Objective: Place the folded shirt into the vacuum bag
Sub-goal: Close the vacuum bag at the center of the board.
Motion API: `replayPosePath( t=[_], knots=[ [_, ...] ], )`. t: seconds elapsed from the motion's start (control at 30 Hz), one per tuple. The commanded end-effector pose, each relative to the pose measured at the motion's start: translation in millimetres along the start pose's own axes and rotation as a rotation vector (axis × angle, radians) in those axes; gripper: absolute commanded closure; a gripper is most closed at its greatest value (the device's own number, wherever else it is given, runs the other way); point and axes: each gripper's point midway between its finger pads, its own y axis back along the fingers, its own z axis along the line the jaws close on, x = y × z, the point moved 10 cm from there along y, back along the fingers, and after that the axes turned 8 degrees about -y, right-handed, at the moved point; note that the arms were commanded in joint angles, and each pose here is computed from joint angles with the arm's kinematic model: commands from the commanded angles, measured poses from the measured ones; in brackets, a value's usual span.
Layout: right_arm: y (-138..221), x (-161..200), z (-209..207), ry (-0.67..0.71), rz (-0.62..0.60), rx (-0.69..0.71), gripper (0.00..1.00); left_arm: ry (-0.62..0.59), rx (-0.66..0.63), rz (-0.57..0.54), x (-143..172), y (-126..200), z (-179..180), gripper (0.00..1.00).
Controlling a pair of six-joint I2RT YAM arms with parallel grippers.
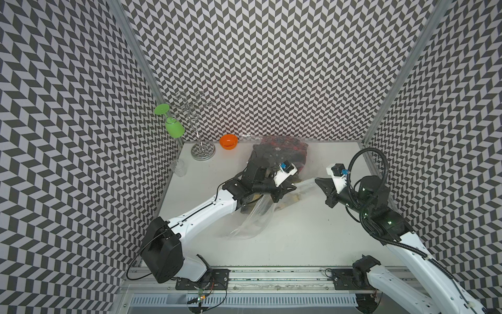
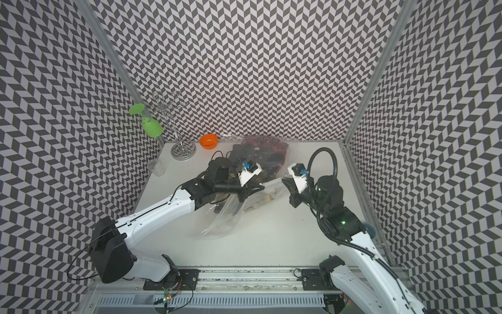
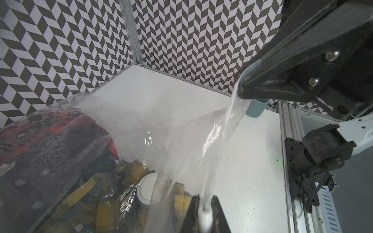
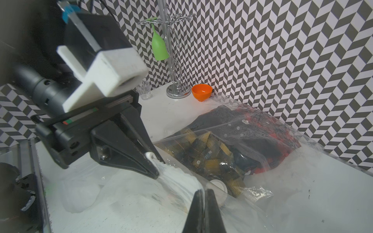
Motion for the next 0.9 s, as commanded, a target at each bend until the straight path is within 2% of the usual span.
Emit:
replayPosePath(
  t=[0.0, 0.07, 0.1, 0.3, 0.47, 0.73, 0.87],
  knots=[
    [21.4, -47.8, 1.4, 0.080, -0.191, 0.013, 1.00, 0.032, -0.074, 0.119, 10.2, 9.4, 16.8, 1.00],
    [20.0, -43.5, 5.4, 0.100, -0.155, -0.045, 1.00, 0.000, -0.066, 0.070, -5.9, 11.2, 19.0, 1.00],
    [20.4, -42.1, 7.1, 0.112, -0.138, -0.067, 0.97, -0.016, -0.061, 0.041, -15.5, 13.1, 19.7, 1.00],
    [26.3, -47.0, 15.8, 0.158, -0.103, -0.121, 0.62, -0.088, -0.003, -0.075, -52.5, 26.1, 16.0, 1.00],
    [13.7, -52.9, 13.6, 0.196, -0.054, -0.075, 0.46, -0.149, 0.051, -0.097, -66.5, 34.3, 7.4, 1.00],
    [-11.8, -77.0, -2.8, 0.237, 0.010, 0.089, 0.31, -0.218, 0.045, -0.102, -83.4, 44.0, 7.2, 1.00],
    [-17.6, -82.2, 0.4, 0.266, 0.010, 0.022, 0.26, -0.254, 0.040, -0.099, -90.4, 48.5, 8.9, 1.00]
  ],
)
